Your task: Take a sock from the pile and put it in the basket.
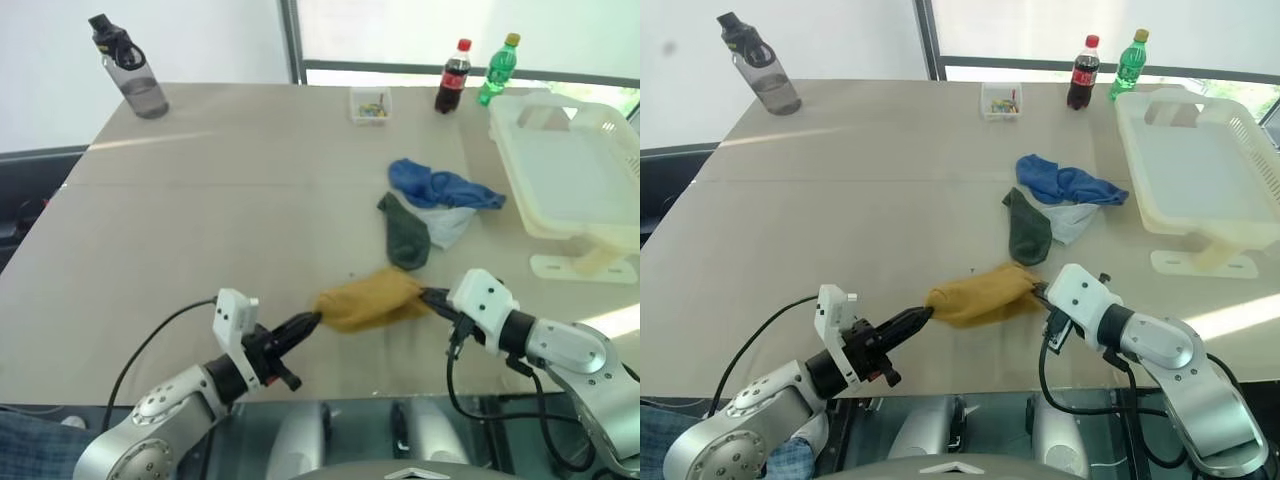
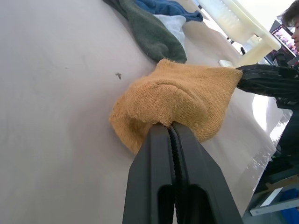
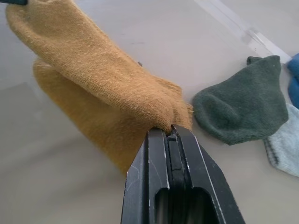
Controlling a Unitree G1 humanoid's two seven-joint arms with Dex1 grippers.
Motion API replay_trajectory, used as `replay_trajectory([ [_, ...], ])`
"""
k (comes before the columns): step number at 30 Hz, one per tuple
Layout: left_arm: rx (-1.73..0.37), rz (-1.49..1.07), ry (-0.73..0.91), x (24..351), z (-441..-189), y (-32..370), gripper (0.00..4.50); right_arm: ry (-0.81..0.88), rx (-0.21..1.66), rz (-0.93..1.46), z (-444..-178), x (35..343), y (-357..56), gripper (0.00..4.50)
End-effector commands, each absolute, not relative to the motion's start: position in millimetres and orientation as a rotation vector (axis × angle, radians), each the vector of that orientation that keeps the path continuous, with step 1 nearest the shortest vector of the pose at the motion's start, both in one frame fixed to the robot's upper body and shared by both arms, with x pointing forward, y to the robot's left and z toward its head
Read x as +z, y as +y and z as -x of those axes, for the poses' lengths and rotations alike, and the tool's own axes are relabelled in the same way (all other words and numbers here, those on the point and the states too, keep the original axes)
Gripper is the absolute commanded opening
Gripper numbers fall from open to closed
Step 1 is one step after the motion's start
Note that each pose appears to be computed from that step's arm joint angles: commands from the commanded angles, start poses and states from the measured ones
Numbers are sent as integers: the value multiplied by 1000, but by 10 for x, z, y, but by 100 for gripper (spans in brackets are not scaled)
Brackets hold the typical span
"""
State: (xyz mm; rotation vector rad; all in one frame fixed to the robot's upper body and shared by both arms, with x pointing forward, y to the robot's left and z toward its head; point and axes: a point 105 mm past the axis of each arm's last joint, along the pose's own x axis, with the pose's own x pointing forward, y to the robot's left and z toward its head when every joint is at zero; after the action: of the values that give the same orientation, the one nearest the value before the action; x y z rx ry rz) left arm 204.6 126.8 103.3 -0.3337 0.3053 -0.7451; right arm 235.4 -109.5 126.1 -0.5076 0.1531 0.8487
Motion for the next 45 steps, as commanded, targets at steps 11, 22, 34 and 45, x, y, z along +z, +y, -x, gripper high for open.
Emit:
replay_trajectory([
  [11, -784, 307, 275, 1094, -2212, 1100, 6, 114, 788, 556, -2345, 1354, -1158, 0],
  [22, -798, 294, 283, 1154, -2181, 1059, 6, 157, 826, 547, -2284, 1254, -1149, 0],
  [34, -795, 282, 300, 1133, -2140, 1093, 6, 158, 846, 532, -2294, 1231, -1116, 0],
  [45, -787, 277, 319, 1054, -2111, 1122, 0, 190, 868, 468, -2261, 1229, -1175, 251],
])
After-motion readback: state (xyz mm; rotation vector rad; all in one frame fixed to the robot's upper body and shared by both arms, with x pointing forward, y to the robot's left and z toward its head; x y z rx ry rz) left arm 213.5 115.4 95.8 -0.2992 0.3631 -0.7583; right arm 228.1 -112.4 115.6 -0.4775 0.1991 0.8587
